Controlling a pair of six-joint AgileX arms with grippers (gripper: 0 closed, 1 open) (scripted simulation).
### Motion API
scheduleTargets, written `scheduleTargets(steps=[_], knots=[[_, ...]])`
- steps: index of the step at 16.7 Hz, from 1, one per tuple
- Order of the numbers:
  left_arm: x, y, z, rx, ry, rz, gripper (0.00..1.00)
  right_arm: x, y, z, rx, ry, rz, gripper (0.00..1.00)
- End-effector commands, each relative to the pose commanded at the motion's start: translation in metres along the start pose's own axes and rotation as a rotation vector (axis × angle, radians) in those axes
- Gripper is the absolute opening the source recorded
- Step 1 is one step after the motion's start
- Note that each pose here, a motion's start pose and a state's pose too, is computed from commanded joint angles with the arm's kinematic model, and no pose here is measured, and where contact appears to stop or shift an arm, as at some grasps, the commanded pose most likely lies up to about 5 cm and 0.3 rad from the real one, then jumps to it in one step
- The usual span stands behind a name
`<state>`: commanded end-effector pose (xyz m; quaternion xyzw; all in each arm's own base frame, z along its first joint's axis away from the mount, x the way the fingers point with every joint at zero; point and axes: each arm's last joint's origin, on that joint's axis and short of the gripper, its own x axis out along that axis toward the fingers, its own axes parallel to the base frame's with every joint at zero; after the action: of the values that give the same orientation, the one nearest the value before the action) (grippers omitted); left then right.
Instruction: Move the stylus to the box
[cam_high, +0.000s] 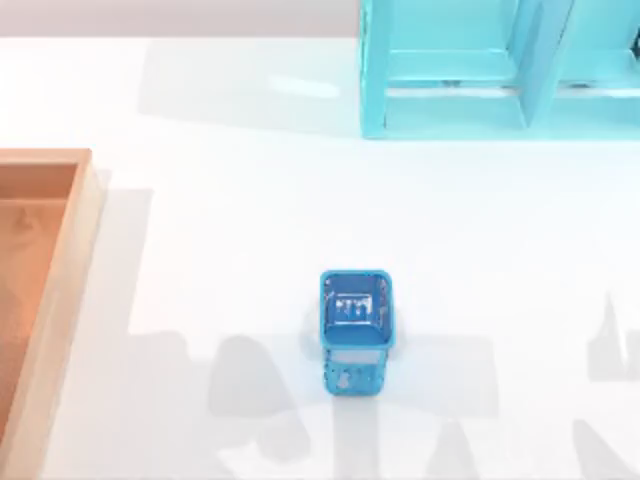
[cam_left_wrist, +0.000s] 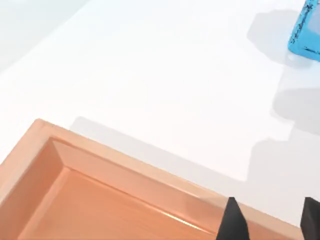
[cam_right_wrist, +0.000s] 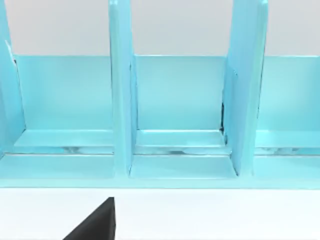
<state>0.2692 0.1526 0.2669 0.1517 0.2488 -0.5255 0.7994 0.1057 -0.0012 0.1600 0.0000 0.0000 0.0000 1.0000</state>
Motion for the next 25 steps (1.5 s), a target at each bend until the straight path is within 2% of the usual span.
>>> scheduleTargets(steps=[5, 12, 21, 25], knots=[[-0.019, 0.004, -0.009, 0.041, -0.132, 0.001, 0.00, 0.000, 0.000, 0.000, 0.000, 0.000, 0.000, 1.00], [-0.019, 0.010, -0.011, 0.061, -0.138, 0.008, 0.00, 0.000, 0.000, 0.000, 0.000, 0.000, 0.000, 1.00], [0.032, 0.007, -0.039, 0.047, -0.143, 0.009, 0.00, 0.000, 0.000, 0.000, 0.000, 0.000, 0.000, 1.00], [0.038, 0.005, -0.038, 0.043, -0.145, 0.004, 0.00, 0.000, 0.000, 0.000, 0.000, 0.000, 0.000, 1.00]])
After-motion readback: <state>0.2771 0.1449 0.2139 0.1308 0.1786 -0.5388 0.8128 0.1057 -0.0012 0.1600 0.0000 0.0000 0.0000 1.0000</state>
